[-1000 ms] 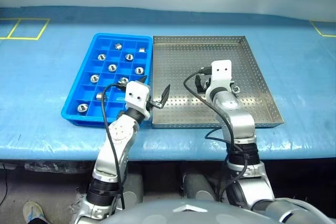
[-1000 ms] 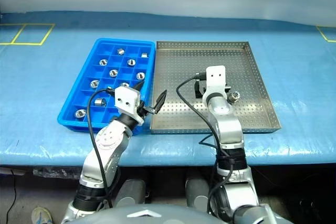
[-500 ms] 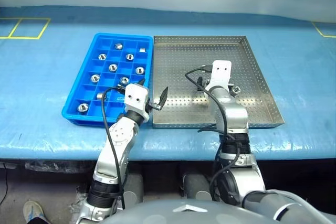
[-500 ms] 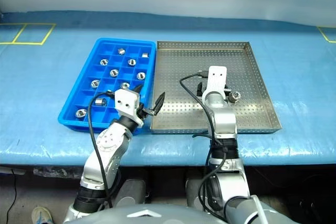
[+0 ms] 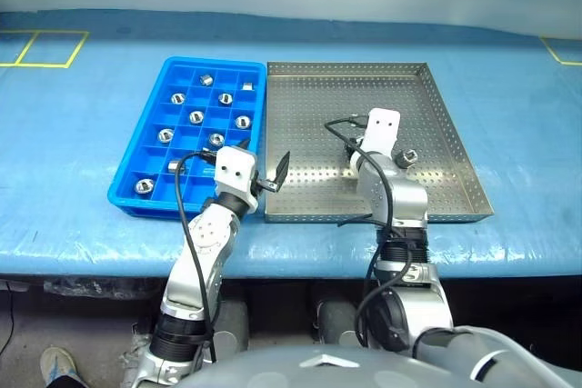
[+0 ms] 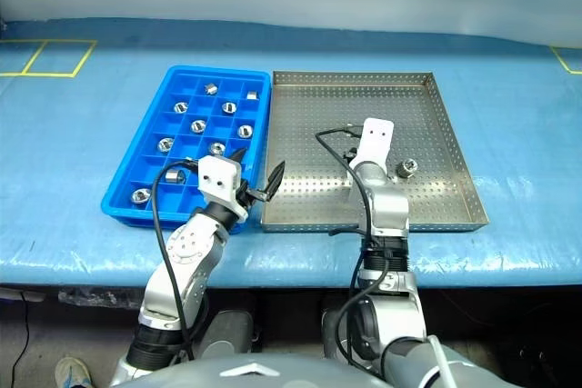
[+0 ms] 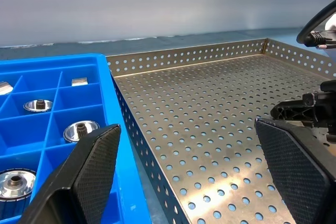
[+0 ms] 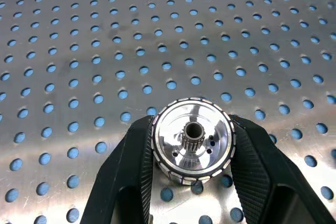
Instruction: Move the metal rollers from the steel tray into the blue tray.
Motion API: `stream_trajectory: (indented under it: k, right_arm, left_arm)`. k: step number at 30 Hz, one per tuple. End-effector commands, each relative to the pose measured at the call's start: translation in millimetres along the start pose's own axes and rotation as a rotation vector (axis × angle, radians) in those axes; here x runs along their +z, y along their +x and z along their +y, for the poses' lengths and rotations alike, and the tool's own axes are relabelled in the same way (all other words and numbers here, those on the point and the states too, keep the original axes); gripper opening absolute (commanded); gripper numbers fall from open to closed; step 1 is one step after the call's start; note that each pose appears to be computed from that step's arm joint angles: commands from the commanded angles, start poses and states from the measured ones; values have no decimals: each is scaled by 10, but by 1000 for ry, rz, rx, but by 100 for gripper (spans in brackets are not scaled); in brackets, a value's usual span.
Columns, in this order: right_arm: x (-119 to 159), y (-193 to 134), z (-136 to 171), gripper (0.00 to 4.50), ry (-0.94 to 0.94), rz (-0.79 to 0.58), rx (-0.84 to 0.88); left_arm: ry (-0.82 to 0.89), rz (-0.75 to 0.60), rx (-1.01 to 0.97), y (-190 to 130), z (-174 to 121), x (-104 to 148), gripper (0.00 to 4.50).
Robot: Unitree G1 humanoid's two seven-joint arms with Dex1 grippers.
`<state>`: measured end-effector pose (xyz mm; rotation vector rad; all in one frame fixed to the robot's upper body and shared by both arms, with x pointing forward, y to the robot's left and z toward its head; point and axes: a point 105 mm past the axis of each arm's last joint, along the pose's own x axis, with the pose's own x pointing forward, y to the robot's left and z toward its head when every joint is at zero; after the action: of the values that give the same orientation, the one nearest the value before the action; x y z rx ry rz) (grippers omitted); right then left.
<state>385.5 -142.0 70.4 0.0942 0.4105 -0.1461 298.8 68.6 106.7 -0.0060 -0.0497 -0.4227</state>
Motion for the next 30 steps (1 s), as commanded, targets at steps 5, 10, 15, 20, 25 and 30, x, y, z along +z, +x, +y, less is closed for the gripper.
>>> stream_trajectory:
  k: [5, 10, 15, 20, 25, 30]
  right_arm:
    - [448, -322, 772, 171, 62, -252, 506]
    - [470, -404, 1138, 171, -58, -283, 659]
    - [374, -553, 1588, 171, -180, -261, 867]
    - [176, -638, 1847, 171, -207, -125, 1009]
    - [29, -777, 1965, 171, -276, -60, 1147]
    - [-102, -873, 1979, 171, -370, -13, 1246]
  left_arm:
    - [23, -77, 123, -134, 193, 197, 450]
    - [29, -81, 243, -324, 380, 212, 450]
    - [31, -57, 343, -563, 463, 175, 450]
    - [29, -39, 424, -759, 498, 155, 450]
    - [10, -19, 486, -953, 498, 118, 450]
    - [36, 17, 495, -1017, 488, 49, 450]
